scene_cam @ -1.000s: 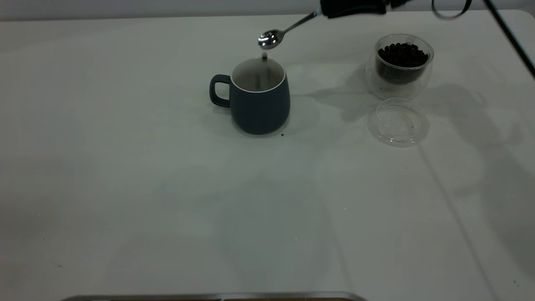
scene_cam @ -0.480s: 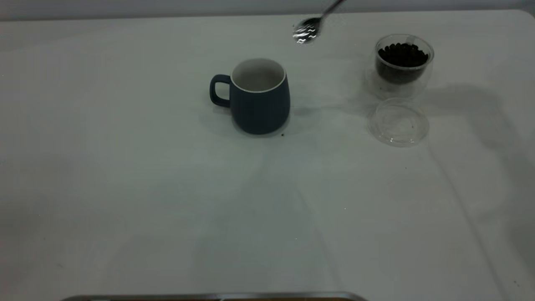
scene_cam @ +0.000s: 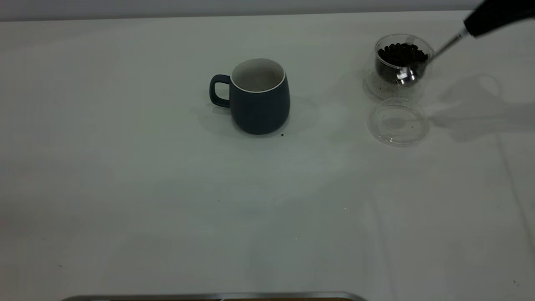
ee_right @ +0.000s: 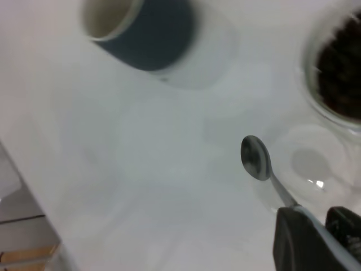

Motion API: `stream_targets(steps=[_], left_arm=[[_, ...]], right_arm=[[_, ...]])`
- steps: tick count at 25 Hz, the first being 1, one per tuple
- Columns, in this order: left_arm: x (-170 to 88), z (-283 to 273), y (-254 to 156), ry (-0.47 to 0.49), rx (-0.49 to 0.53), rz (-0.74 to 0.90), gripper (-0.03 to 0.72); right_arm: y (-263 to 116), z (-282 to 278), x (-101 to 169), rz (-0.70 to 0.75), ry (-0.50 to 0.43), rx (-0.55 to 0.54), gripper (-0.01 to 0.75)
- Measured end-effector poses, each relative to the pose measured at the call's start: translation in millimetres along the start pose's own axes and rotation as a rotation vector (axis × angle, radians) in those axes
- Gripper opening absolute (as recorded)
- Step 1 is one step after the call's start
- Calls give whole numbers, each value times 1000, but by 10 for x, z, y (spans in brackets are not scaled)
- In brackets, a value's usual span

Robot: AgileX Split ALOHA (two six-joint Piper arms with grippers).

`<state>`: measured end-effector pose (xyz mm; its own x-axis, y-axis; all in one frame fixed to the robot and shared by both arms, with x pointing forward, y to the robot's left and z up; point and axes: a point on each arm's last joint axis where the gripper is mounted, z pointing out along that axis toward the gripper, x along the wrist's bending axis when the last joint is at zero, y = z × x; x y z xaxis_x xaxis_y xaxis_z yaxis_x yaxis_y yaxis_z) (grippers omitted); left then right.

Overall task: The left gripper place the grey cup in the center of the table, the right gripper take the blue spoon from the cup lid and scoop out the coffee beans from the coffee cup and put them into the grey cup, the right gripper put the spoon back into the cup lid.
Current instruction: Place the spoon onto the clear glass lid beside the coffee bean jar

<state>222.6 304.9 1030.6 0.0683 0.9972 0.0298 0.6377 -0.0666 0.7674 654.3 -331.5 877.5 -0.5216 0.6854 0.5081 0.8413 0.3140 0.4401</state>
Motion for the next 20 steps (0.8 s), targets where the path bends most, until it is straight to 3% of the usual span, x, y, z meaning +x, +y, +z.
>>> stream_targets(steps=[8, 20], left_arm=[[0, 0, 0, 0, 0, 0, 555], [0, 0, 0, 0, 0, -1, 555]], right_arm=[[-340, 534, -404, 145, -21, 26, 99], [-456, 800, -511, 293, 52, -51, 111]])
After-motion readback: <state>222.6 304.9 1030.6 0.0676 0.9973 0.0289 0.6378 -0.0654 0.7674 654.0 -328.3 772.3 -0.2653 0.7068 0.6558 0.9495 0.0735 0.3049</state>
